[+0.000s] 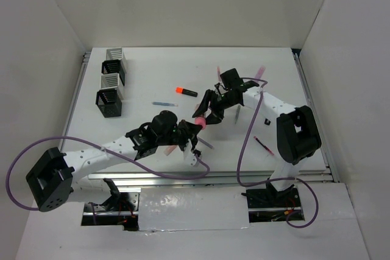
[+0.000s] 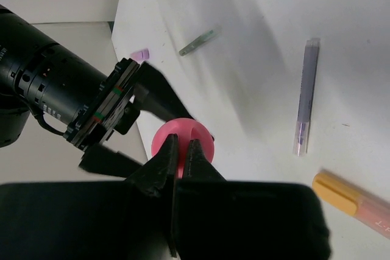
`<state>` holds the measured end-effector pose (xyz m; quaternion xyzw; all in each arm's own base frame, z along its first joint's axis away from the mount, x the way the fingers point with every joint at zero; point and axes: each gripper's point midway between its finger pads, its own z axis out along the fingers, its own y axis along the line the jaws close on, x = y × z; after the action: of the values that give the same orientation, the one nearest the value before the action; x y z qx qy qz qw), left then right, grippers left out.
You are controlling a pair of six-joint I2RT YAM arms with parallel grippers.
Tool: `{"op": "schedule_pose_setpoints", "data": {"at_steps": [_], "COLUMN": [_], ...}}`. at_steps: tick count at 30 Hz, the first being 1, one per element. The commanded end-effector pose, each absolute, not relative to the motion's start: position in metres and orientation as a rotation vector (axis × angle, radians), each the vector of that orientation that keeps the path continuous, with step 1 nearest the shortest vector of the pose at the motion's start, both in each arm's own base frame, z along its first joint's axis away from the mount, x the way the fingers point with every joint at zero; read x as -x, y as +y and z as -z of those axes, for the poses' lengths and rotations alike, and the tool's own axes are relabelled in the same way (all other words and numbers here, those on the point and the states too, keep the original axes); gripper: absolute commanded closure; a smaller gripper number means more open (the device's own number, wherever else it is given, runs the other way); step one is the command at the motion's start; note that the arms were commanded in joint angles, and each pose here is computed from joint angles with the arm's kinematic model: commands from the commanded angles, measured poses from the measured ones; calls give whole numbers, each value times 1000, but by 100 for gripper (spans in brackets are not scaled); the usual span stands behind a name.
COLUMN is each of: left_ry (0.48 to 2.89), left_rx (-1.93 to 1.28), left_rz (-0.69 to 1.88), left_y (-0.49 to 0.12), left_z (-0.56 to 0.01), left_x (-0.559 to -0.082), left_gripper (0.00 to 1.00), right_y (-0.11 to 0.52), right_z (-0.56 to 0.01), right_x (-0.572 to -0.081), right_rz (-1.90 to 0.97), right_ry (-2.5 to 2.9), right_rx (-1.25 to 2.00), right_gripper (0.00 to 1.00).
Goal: Sort the stationery into containers
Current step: Place the stationery in the storage box.
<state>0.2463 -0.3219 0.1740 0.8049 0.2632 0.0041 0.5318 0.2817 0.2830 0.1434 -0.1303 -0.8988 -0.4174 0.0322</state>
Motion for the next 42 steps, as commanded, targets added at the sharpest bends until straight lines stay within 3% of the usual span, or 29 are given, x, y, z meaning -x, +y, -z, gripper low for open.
{"op": "schedule_pose_setpoints", "data": {"at_steps": [1,4,7,14,22,28,31,36,37,38,42], "left_ry": [580,562,542,637,1088,1495,1663,1766,1818,1783,1803], "left_rx": [-1843,-1832,-1833,-1773,-1528,-1102,-824,-475,-436,-363,-177], "left_rz": [-42,-35,-26,10,149,224,225,245,236,204,161], "left_y": [-331,-332,-334,-328,-303,-264,-210,-143,-134,-107,-51], "left_z": [-205,-212,-217,-239,-281,-319,-332,-362,-346,-368,-365], "left_x": [-247,-239,-228,-216,-234,-312,-375,-451,-472,-489,-547], "left_gripper": [100,100,100,100,100,100,100,100,100,100,100], "right_y": [295,293,290,256,143,88,87,100,101,106,110], "right_z": [-167,-168,-170,-175,-235,-272,-275,-274,-273,-271,-265], "right_x": [-266,-268,-273,-306,-386,-402,-397,-391,-392,-391,-392], "right_rz": [1406,1400,1410,1413,1495,1572,1576,1547,1531,1524,1487], "right_ry": [-2705,-2735,-2744,-2873,-3187,-3339,-3382,-3437,-3453,-3452,-3463], "right_rx": [284,275,278,339,565,652,618,512,501,482,438], "right_gripper": [38,15,7,3,3,4,5,6,6,6,6]}}
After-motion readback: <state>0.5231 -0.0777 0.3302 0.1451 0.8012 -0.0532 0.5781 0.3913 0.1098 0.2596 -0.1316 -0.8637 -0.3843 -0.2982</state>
